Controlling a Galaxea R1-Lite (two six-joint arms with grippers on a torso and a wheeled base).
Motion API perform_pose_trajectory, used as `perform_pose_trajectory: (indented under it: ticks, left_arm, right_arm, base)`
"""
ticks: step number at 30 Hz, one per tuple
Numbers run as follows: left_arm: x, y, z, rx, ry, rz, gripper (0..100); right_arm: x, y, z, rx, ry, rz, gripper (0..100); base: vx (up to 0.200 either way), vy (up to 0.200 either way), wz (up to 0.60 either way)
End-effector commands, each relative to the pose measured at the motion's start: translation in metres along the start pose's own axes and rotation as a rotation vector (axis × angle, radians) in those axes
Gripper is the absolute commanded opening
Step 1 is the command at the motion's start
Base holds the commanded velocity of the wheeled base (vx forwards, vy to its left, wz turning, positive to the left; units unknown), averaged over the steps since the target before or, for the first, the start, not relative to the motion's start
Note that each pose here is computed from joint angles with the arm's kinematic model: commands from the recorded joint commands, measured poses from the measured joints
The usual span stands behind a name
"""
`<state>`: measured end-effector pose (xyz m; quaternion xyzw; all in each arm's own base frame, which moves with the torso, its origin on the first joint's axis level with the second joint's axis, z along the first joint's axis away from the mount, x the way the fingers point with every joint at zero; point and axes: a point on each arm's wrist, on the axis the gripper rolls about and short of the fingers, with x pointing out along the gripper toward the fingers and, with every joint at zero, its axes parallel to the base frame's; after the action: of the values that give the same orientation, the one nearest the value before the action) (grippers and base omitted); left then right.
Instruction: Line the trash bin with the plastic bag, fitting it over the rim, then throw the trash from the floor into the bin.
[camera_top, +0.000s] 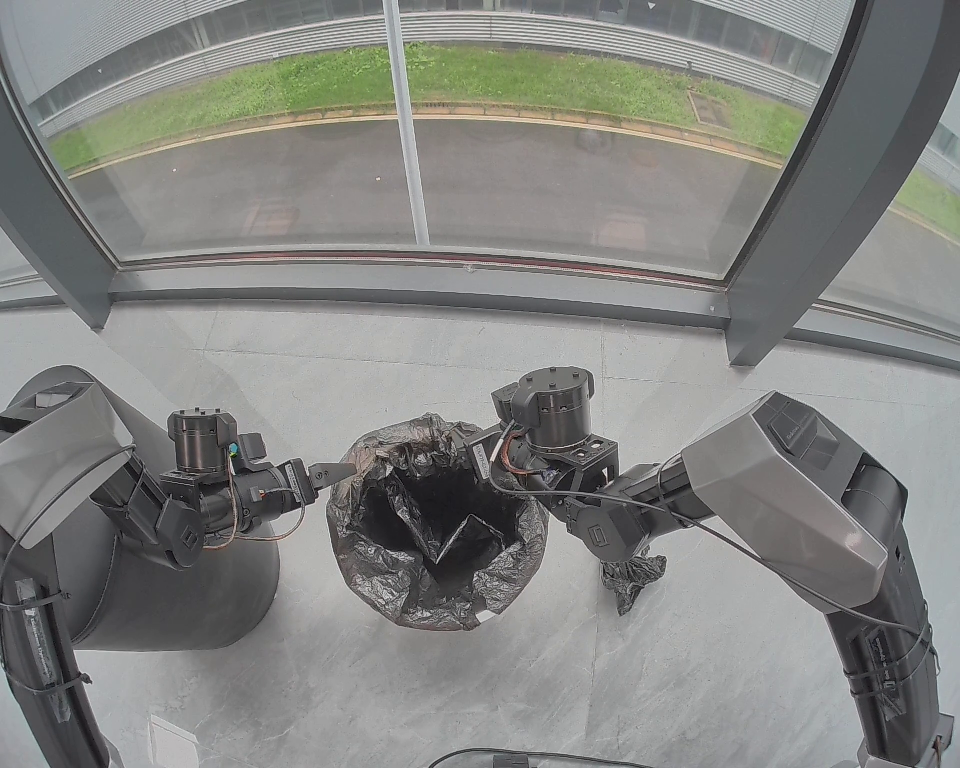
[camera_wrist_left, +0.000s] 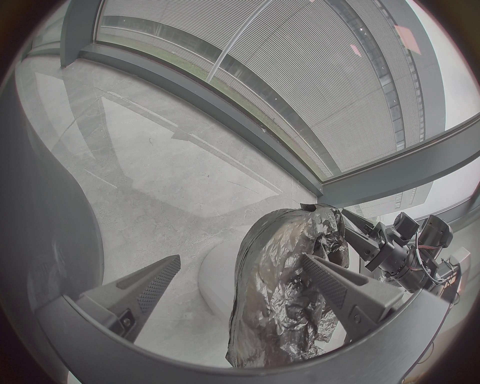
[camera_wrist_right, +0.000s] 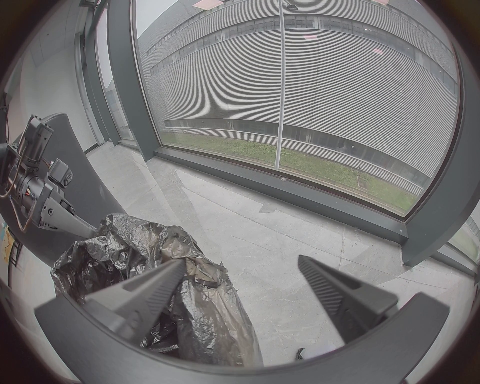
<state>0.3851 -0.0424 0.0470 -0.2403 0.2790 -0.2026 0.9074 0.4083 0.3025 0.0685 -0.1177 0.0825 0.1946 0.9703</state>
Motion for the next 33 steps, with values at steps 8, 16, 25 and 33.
perform_pose_trajectory:
  ticks: [8, 16, 25, 33]
  left_arm:
    - [0.003, 0.007, -0.004, -0.012, 0.010, 0.012, 100]
    - [0.010, 0.020, -0.007, -0.028, 0.019, 0.031, 100]
    - [0.016, 0.033, -0.019, -0.055, 0.050, 0.057, 100]
    - [0.021, 0.040, -0.029, -0.069, 0.080, 0.070, 100]
  right_arm:
    - [-0.003, 0.003, 0.006, 0.023, -0.015, 0.007, 100]
    - [-0.007, -0.001, 0.015, 0.039, -0.033, -0.005, 100]
    - [-0.010, -0.005, 0.025, 0.066, -0.051, -0.013, 100]
    - [-0.017, -0.013, 0.034, 0.079, -0.063, -0.021, 100]
  base:
    - [0.000, 0.000, 0.00]
    - [0.000, 0.000, 0.00]
    - [0.000, 0.000, 0.00]
    - [0.000, 0.000, 0.00]
